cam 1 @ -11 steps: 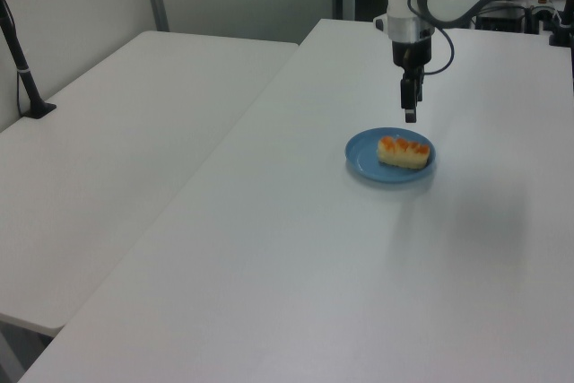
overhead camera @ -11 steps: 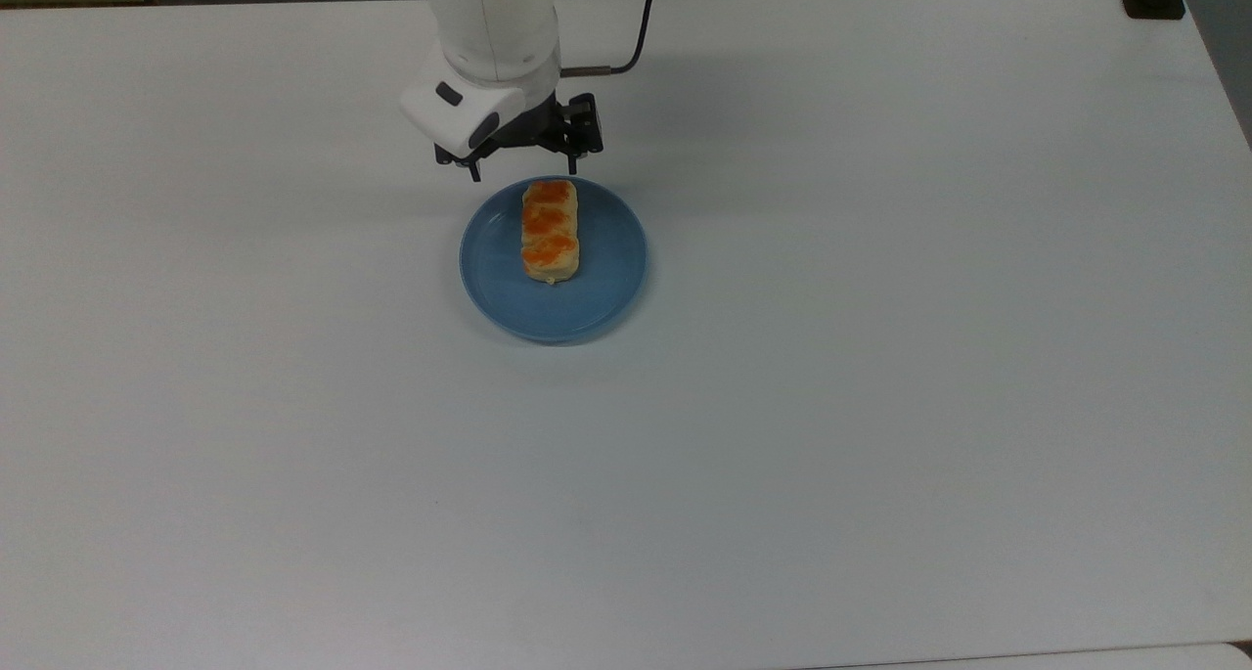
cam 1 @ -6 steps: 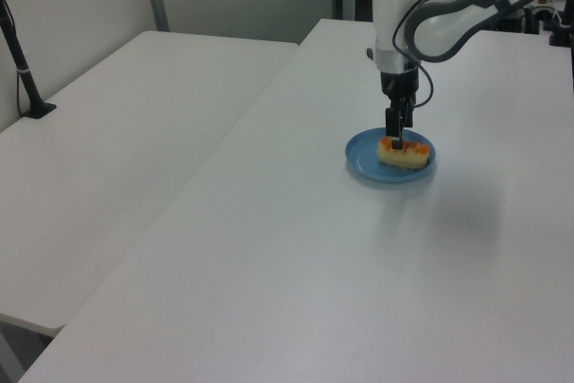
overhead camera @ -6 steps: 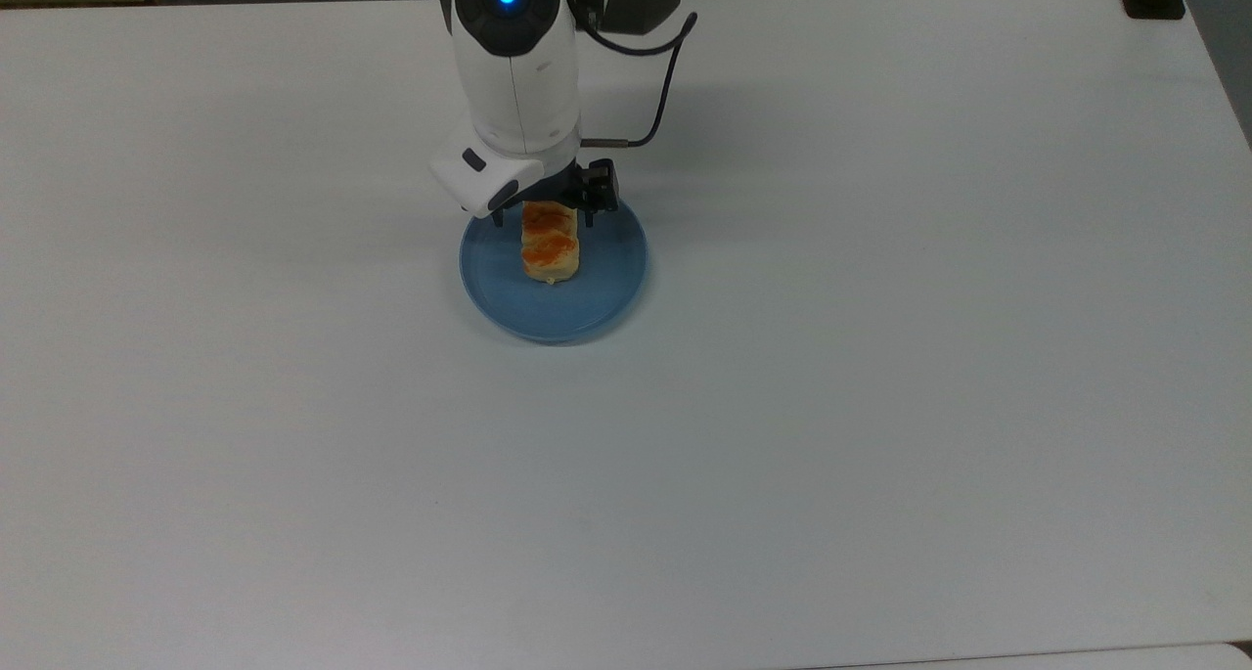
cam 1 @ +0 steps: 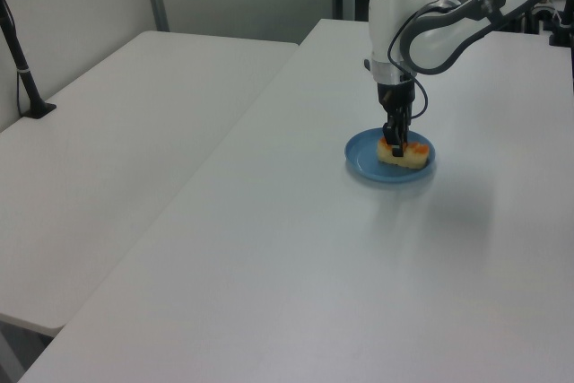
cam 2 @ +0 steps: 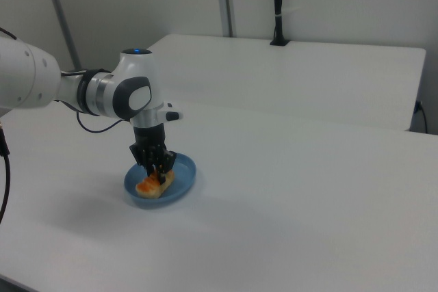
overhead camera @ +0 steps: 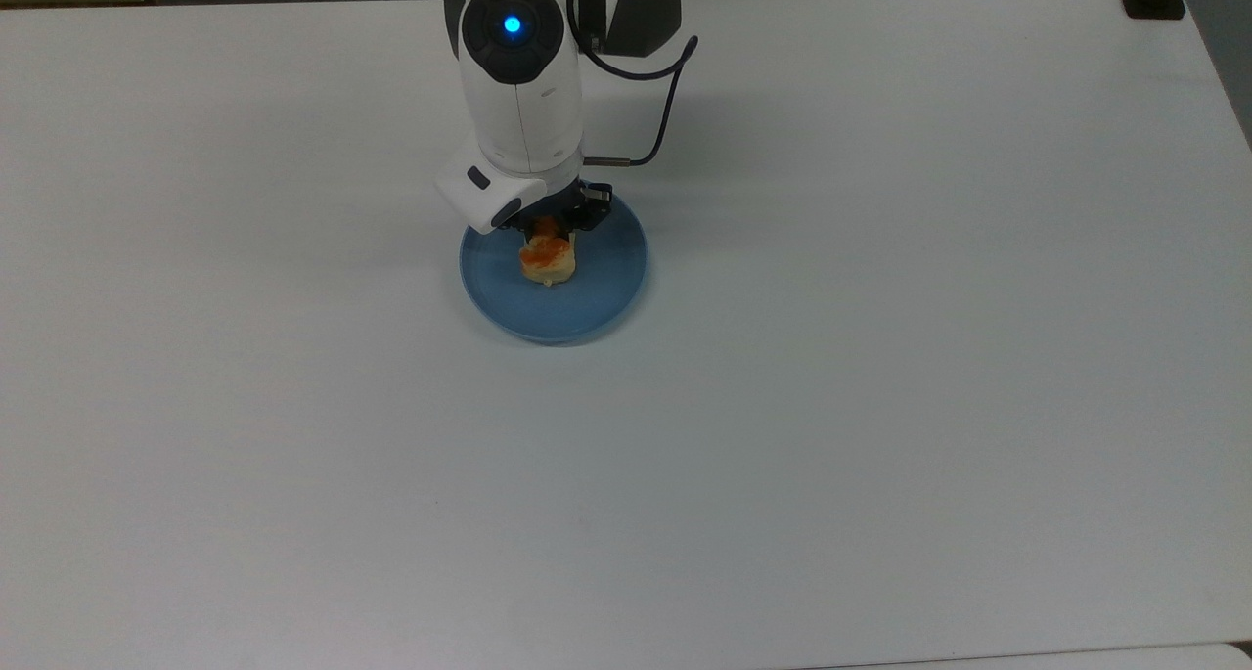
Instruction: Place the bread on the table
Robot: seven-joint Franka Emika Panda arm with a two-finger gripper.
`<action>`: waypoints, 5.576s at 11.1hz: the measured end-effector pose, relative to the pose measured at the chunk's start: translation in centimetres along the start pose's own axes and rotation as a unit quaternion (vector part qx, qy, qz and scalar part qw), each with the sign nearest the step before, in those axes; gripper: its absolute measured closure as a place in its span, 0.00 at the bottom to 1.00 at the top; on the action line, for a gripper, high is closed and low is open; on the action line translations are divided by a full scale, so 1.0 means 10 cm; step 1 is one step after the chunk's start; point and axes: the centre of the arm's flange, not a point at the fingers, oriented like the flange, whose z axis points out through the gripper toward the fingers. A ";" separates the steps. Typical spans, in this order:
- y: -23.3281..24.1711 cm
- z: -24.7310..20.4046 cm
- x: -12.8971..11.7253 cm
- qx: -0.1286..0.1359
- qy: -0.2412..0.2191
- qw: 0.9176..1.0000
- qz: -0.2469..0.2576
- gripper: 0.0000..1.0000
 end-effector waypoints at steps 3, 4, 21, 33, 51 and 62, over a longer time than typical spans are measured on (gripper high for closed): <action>0.12 -0.21 0.02 -0.007 0.015 1.000 0.002 0.66; 0.30 -0.35 -0.03 -0.022 0.009 1.000 -0.007 0.66; 3.48 0.04 -0.55 -0.087 0.035 0.996 0.002 0.12; 1.38 -2.85 -0.81 -0.005 0.071 0.981 0.182 0.00; 0.90 -2.82 -0.67 0.026 0.078 0.994 0.068 0.00; 0.92 -2.82 -0.67 0.026 0.078 0.994 0.070 0.00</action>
